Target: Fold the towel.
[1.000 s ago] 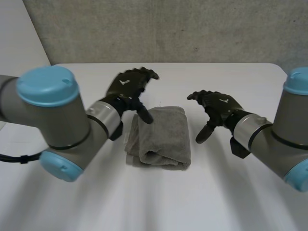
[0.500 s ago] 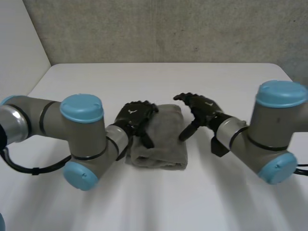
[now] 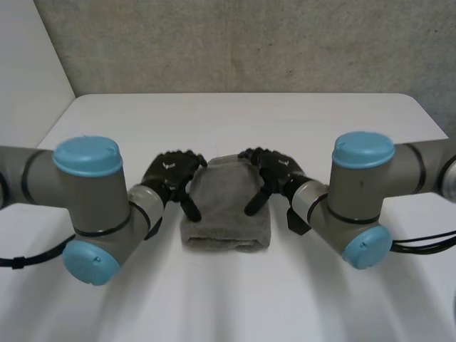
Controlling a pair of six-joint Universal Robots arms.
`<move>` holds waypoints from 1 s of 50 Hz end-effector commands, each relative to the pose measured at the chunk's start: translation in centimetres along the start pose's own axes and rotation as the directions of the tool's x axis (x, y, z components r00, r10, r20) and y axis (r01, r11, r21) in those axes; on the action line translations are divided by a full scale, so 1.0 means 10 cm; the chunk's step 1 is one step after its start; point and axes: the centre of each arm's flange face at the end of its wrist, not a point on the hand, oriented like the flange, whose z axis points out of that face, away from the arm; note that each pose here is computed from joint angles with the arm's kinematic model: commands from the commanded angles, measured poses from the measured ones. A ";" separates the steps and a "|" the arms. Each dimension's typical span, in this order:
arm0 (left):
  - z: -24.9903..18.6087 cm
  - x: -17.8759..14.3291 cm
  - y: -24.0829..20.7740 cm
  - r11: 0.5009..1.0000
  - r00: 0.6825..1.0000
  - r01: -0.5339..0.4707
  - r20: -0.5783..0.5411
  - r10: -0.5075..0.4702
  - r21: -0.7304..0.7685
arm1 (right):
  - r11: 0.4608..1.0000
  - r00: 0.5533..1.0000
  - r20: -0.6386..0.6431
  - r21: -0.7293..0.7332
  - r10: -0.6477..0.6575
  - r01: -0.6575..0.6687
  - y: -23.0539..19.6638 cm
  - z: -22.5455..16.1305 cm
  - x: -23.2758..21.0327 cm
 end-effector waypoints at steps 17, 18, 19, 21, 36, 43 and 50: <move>-0.72 -0.20 -1.32 0.943 0.997 0.034 0.054 -0.054 0.332 | 0.910 0.956 -0.225 0.326 -0.187 0.255 -1.31 -0.95 -0.15; -0.74 -0.24 -1.35 0.940 0.996 0.049 0.059 -0.073 0.338 | 0.911 0.954 -0.225 0.318 -0.196 0.262 -1.29 -0.96 -0.15; -0.76 -0.26 -1.38 0.937 0.994 0.061 0.060 -0.087 0.345 | 0.912 0.954 -0.225 0.315 -0.198 0.263 -1.28 -0.97 -0.15; -0.77 -0.29 -1.39 0.935 0.993 0.071 0.064 -0.099 0.349 | 0.911 0.954 -0.225 0.316 -0.198 0.264 -1.28 -0.98 -0.15; -0.79 -0.47 -1.44 0.935 0.987 0.081 0.104 -0.124 0.346 | 0.904 0.944 -0.274 0.328 -0.186 0.273 -1.42 -1.00 0.00; -0.78 -0.66 -1.45 0.942 0.977 0.088 0.157 -0.145 0.322 | 0.921 0.935 -0.313 0.287 -0.169 0.262 -1.51 -1.06 0.13; -0.79 -0.67 -1.44 0.955 0.975 0.096 0.165 -0.147 0.281 | 0.930 0.926 -0.341 0.263 -0.161 0.259 -1.54 -1.09 0.21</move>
